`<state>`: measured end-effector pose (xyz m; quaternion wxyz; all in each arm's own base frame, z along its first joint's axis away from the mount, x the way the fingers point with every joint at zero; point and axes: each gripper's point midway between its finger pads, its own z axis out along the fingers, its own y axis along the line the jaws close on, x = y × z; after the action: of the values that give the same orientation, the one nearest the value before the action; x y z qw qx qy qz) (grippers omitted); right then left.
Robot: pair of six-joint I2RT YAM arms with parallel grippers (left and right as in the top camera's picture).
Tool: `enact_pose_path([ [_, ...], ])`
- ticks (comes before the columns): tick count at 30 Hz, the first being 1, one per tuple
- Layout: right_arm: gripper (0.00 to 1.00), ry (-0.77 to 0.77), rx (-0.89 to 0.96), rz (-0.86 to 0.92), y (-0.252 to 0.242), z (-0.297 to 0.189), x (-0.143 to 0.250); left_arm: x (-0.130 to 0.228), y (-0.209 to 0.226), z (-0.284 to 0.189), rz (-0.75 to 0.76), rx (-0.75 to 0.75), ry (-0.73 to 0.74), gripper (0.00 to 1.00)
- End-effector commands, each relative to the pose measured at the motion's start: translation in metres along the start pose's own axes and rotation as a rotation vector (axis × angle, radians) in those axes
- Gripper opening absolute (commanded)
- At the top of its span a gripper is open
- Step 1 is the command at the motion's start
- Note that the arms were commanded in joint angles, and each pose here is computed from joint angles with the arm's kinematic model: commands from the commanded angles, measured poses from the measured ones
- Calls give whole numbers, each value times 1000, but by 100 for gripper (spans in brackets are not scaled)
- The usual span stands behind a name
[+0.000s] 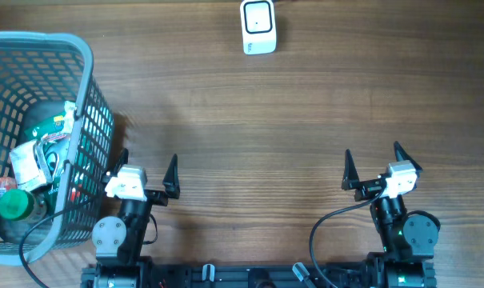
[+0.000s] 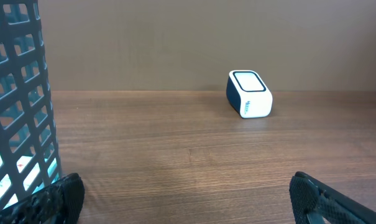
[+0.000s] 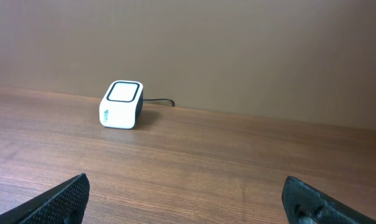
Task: Scan the item barcode
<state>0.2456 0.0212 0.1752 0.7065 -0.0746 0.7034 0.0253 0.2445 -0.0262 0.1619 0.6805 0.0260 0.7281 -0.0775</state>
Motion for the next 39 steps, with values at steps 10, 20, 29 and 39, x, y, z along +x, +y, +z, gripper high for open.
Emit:
enact_pose_path([
  [10,100,0,4,-8,-1,0,0,-85,-40,-21,-129,194,-42,100],
  [20,100,0,4,-8,-1,0,0,-211,-37,-6,-197,91,310,100],
  [29,100,0,4,-8,-1,0,0,-234,-2,0,-268,-144,345,100],
  [39,99,0,4,-8,-1,0,0,-189,171,-1,-820,-875,253,100],
])
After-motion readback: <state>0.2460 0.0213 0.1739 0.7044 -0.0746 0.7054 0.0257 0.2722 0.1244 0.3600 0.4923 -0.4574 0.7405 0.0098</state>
